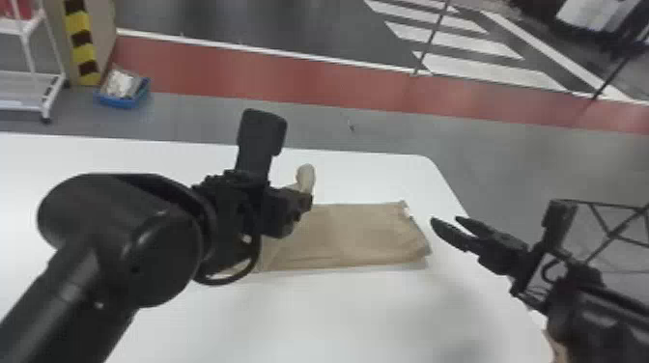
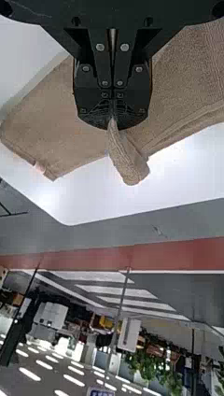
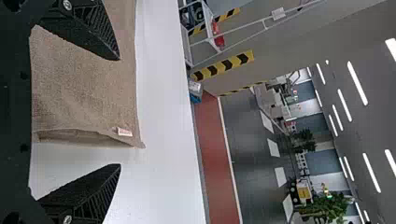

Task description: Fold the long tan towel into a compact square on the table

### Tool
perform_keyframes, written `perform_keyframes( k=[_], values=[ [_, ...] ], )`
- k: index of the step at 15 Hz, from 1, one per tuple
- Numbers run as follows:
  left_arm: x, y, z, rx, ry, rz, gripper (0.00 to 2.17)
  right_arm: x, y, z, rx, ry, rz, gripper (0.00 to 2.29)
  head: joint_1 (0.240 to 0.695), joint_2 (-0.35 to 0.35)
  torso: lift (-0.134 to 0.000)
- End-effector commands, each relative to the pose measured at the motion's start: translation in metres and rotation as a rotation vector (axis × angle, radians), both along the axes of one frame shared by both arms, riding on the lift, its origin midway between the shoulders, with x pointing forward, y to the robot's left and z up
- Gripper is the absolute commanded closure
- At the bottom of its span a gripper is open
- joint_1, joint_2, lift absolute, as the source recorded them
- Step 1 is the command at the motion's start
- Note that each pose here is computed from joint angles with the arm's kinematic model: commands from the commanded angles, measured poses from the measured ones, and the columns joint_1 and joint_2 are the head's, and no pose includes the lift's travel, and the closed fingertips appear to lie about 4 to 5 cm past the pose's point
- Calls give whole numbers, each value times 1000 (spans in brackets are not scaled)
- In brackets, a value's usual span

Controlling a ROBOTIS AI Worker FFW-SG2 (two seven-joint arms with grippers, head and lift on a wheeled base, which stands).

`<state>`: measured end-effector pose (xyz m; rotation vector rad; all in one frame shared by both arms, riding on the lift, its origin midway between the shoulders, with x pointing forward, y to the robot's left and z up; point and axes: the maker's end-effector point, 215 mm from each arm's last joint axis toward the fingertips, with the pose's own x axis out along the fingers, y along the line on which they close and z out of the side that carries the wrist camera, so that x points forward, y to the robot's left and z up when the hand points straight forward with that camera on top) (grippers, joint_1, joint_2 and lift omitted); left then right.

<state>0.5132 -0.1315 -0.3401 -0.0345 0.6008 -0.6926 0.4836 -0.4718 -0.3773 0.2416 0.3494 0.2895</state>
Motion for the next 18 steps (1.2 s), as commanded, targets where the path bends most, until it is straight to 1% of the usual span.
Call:
perform_keyframes(
  k=[1, 3, 6, 7, 8, 9, 10, 11, 12, 14, 15, 16, 17, 18],
  values=[
    [1, -8, -23, 19, 9, 1, 1791, -4, -5, 1, -7, -10, -6, 66, 695, -350, -124],
    [9, -7, -29, 11, -6, 34, 1791, -7, -6, 0, -13, -14, -5, 66, 695, -350, -124],
    [14, -7, -25, -6, -21, 50, 1791, -10, -12, 1, -19, -18, -10, 66, 695, -350, -124],
    [16, -8, -23, -14, -28, 49, 1666, -11, -12, 1, -19, -19, -12, 66, 695, -350, -124],
    [16, -14, -21, -47, -27, 35, 856, -11, -12, 0, -17, -18, -12, 66, 695, -350, -124],
    [4, -24, -30, -82, 15, -13, -2, -10, -12, 0, -18, -17, -11, 66, 695, -350, -124],
    [-5, -35, -30, -127, 49, -53, -2, -10, -9, -1, -14, -16, -6, 66, 695, -350, -124],
    [-19, -46, -38, -164, 93, -102, -2, -8, -3, -4, -10, -12, -2, 66, 695, -350, -124],
    [-29, -56, -40, -186, 105, -138, 26, -6, 5, -6, -7, -10, 9, 66, 695, -350, -124],
    [-50, -72, -49, -180, 119, -192, 33, 0, 25, -5, -14, -25, 28, 60, 695, -350, -124],
    [-52, -74, -49, -179, 117, -197, 33, 3, 33, -2, -34, -42, 43, 60, 695, -350, -124],
    [-50, -73, -47, -176, 109, -191, 33, 6, 40, -3, -48, -39, 50, 63, 695, -350, -124],
    [-50, -73, -41, -187, 102, -188, 33, 8, 44, -5, -57, -29, 41, 66, 695, -350, -124],
    [-49, -70, -26, -214, 85, -178, 33, 9, 51, -9, -53, -7, 40, 70, 695, -350, -124]
  ],
)
